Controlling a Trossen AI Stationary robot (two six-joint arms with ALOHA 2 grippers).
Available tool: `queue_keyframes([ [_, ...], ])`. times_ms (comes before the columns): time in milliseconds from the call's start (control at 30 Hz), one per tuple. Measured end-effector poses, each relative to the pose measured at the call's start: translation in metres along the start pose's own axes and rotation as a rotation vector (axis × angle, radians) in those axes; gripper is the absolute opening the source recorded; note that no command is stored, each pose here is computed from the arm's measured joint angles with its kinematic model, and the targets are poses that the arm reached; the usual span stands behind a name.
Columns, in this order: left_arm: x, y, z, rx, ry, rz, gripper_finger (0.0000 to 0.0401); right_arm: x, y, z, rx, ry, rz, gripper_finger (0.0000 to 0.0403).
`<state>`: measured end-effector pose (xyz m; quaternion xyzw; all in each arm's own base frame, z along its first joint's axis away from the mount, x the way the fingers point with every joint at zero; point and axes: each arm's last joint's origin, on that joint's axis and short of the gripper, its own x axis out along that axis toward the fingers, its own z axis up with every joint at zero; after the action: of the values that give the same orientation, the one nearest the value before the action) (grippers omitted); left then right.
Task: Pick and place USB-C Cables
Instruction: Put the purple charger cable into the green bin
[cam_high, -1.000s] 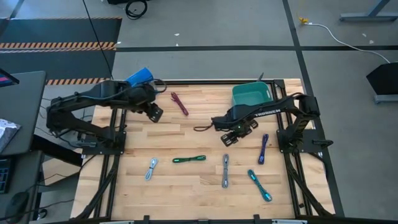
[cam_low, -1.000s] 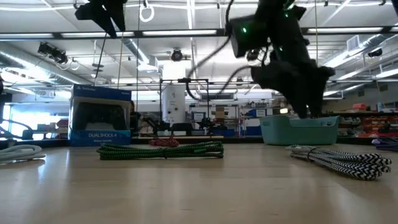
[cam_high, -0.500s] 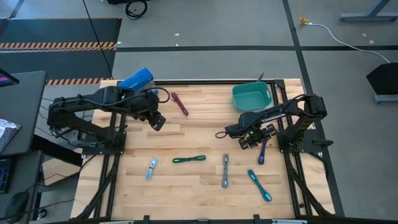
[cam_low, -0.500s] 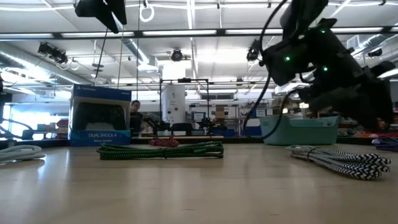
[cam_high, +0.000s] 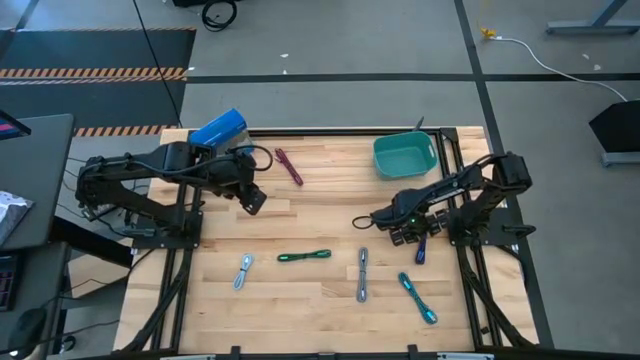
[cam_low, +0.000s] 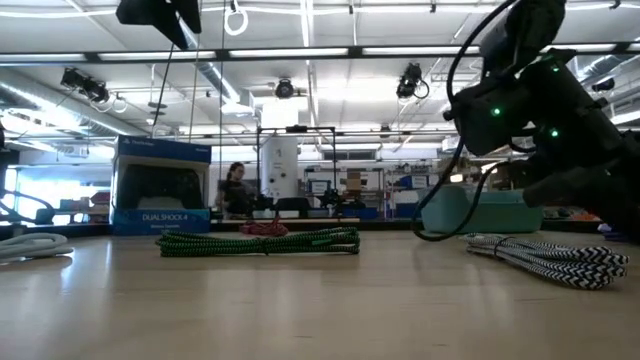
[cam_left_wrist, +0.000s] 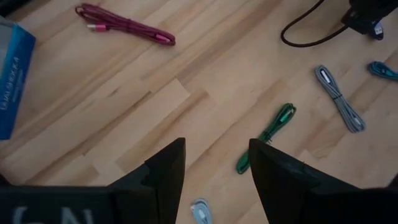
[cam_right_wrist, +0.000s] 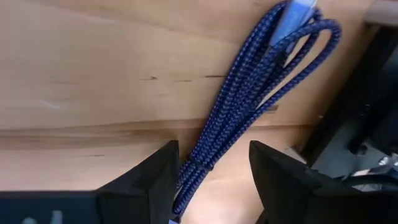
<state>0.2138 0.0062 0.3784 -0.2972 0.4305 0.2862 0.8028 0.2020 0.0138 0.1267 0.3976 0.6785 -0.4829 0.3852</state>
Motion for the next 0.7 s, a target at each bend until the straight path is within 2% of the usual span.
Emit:
queue_keyframes([
  [200,0.0,-0.0003,-0.0005,-0.034,0.015,-0.012,0.0183,0.0024,0.0011,-0.0021,-0.051,-0.034,0.011,0.0201],
  [333,0.0,-0.0003,-0.0005,-0.044,0.015,-0.012,0.0183,0.0029,0.002,-0.0017,-0.083,-0.042,0.018,0.0181],
  [433,0.0,-0.0003,-0.0005,-0.048,0.015,-0.012,0.0183,0.003,0.0034,-0.0015,-0.099,-0.044,0.031,0.0142],
  [633,0.0,-0.0004,-0.0005,-0.049,0.014,-0.012,0.0183,0.0031,0.0056,-0.0013,-0.146,-0.045,0.05,0.0029],
  [700,0.0,-0.0004,-0.0004,-0.049,0.014,-0.012,0.0183,0.0017,0.0066,-0.0014,-0.166,-0.045,0.058,0.002],
])
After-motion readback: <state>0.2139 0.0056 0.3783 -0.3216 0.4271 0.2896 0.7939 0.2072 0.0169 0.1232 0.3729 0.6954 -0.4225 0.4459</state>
